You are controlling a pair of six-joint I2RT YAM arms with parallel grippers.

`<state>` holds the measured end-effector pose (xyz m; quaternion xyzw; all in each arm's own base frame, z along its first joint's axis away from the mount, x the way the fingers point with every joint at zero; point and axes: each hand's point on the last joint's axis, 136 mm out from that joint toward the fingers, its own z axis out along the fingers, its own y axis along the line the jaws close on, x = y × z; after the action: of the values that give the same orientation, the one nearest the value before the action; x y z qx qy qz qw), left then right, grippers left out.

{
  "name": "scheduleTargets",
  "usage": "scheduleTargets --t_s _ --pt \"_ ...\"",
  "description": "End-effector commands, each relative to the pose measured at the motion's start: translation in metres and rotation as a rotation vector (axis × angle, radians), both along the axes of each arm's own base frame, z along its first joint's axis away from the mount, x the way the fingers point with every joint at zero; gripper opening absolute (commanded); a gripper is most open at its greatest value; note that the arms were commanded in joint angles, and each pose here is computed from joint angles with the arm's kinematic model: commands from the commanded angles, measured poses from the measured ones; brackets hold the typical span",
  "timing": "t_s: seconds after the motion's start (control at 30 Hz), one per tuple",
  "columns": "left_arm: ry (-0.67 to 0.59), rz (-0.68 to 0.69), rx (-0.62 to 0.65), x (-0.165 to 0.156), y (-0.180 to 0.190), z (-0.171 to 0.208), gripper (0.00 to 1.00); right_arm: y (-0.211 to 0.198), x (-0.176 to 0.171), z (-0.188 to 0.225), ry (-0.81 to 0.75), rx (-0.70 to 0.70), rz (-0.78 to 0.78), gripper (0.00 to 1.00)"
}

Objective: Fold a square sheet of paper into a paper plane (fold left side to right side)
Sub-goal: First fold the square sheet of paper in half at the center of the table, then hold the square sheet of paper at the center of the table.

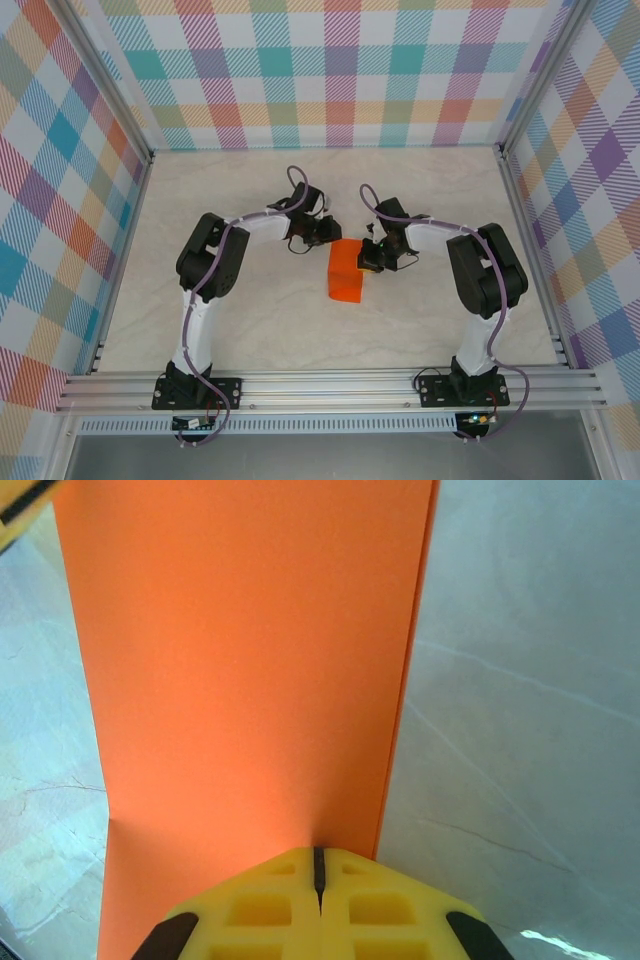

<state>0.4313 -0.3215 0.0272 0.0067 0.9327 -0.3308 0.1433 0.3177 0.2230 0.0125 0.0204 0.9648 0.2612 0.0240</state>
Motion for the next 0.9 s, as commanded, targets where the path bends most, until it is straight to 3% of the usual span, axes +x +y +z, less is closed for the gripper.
scheduleTargets --t_s 0.0,0.2,0.37,0.57,0.87 --pt "-0.024 0.108 0.078 0.033 0.036 -0.015 0.19 -0.037 -0.036 -0.048 0.14 -0.215 0.002 0.02" --pt "-0.096 0.094 0.045 0.021 0.04 0.032 0.2 -0.036 -0.034 -0.046 0.134 -0.212 0.004 0.02" --pt "-0.102 0.065 -0.03 -0.016 0.036 0.057 0.21 -0.036 -0.033 -0.045 0.129 -0.212 0.0 0.02" --pt "-0.038 -0.05 -0.08 -0.067 -0.006 0.041 0.2 -0.035 -0.033 -0.047 0.132 -0.213 0.002 0.02" --pt "0.016 -0.075 -0.032 -0.079 -0.015 0.006 0.2 -0.031 -0.031 -0.043 0.124 -0.203 0.01 0.02"
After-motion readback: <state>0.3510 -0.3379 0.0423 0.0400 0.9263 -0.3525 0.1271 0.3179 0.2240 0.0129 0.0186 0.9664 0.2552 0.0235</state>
